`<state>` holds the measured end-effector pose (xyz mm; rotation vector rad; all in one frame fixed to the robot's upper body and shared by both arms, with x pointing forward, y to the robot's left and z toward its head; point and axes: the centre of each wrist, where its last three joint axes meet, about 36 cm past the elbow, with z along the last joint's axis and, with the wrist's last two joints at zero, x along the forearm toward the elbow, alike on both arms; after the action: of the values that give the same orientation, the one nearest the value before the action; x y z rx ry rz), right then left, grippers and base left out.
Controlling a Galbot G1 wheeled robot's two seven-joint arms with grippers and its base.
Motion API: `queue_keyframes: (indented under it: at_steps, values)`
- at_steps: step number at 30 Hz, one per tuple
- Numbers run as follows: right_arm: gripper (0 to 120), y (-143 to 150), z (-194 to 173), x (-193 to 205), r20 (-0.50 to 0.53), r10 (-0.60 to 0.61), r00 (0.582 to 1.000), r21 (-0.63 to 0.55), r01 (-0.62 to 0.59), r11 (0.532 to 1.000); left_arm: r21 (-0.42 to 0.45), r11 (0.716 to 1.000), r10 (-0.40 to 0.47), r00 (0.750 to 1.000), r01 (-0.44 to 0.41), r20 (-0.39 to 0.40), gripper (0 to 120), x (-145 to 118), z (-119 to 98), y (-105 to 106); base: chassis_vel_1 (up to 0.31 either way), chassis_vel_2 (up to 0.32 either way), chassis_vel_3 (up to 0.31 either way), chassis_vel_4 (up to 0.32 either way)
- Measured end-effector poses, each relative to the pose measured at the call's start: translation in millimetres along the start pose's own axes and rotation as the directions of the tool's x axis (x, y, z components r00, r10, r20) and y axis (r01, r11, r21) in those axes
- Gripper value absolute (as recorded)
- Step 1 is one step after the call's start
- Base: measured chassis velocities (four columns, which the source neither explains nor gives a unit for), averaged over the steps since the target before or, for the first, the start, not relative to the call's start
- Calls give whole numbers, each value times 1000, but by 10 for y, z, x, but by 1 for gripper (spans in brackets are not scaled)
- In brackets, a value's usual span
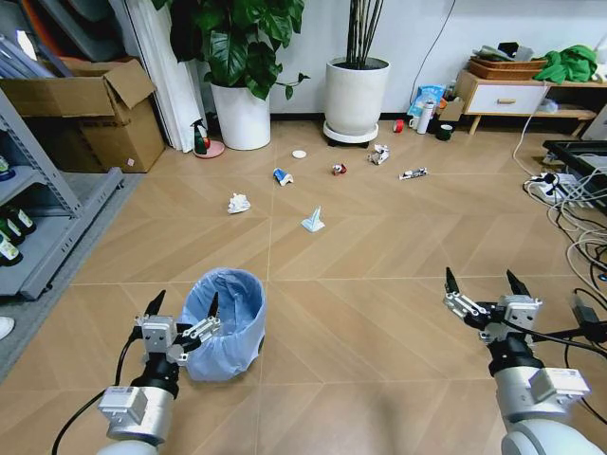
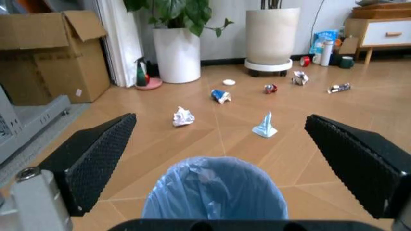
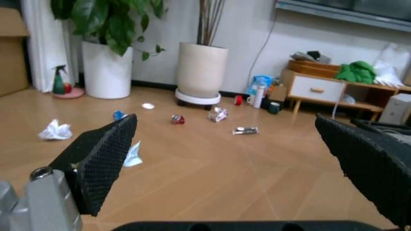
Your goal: Pick up the trash bin and place the garbage on the floor into it.
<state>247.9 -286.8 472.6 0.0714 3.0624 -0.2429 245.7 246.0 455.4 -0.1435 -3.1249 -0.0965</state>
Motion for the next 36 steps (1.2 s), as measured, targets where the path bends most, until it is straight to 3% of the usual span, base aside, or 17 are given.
queue_keyframes:
  at_steps: [14,36]
  values:
    - [100,39,-82,14,-24,-13,1000,-62,11,998,6,1000,-3,997,3,-72,100,-6,-32,23,0,0,0,0]
    - [100,65,-75,12,-39,-2,999,-105,-2,994,-16,1000,-7,997,6,-80,100,-149,-35,120,0,0,0,0]
